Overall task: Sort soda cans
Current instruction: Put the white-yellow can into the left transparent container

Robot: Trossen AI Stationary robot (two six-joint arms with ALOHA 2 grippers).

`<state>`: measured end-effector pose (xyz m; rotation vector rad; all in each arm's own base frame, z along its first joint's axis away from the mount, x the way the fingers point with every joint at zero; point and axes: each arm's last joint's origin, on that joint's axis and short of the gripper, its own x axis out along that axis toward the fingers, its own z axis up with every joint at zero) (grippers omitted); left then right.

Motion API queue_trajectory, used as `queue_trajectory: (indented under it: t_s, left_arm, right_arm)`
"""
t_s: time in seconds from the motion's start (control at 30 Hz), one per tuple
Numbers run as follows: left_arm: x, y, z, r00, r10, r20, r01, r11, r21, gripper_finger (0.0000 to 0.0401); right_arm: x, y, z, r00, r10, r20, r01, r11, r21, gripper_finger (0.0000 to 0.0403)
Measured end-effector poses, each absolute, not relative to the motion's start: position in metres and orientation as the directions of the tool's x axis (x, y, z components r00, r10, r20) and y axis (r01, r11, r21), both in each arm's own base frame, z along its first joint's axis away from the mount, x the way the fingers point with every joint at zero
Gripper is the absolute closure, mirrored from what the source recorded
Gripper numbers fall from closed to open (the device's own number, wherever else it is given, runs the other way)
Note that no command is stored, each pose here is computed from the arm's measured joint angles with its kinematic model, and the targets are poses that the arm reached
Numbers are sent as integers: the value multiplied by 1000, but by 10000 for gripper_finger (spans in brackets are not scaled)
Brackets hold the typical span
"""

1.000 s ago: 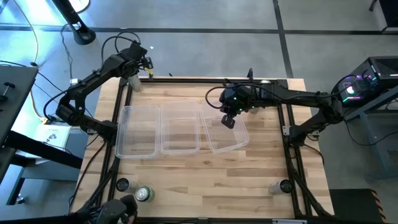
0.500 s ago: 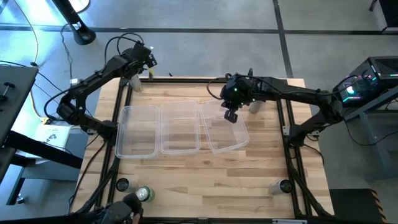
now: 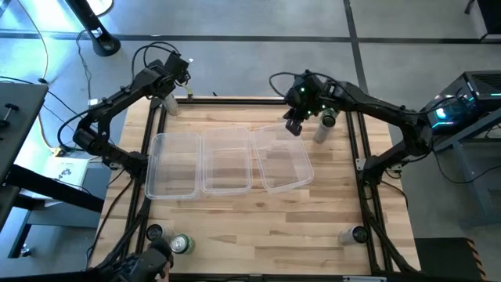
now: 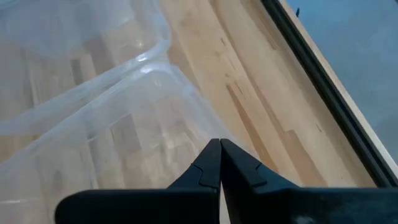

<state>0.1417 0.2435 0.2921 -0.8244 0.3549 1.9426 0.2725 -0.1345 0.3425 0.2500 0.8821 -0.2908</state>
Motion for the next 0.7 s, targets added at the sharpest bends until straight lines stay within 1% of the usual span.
queue_trajectory:
  t_s: [0.13, 0.27, 0.4, 0.53, 0.63, 0.7]
  left_arm:
    - [145, 245, 278, -350, 603, -717, -853, -521, -21, 62]
    - [145, 245, 275, -362, 575, -734, -807, -588, -62, 62]
    - [144, 244, 275, -376, 569, -731, -792, -607, -64, 62]
    - [144, 243, 275, -381, 564, -733, -769, -633, -88, 62]
    - [143, 243, 274, -383, 559, -735, -724, -676, -137, 62]
    - [143, 243, 275, -385, 559, -734, -719, -681, -142, 62]
  right_arm:
    - [268, -149, 341, 626, -103, -773, 308, 944, 123, 403]
    - [261, -162, 342, 662, -51, -747, 263, 950, 167, 403]
    - [253, -171, 342, 689, 8, -725, 218, 951, 217, 403]
    - [250, -176, 342, 706, 30, -707, 183, 957, 223, 403]
    - [247, -180, 343, 711, 25, -703, 193, 954, 229, 403]
    - [247, -180, 343, 711, 23, -703, 198, 953, 231, 403]
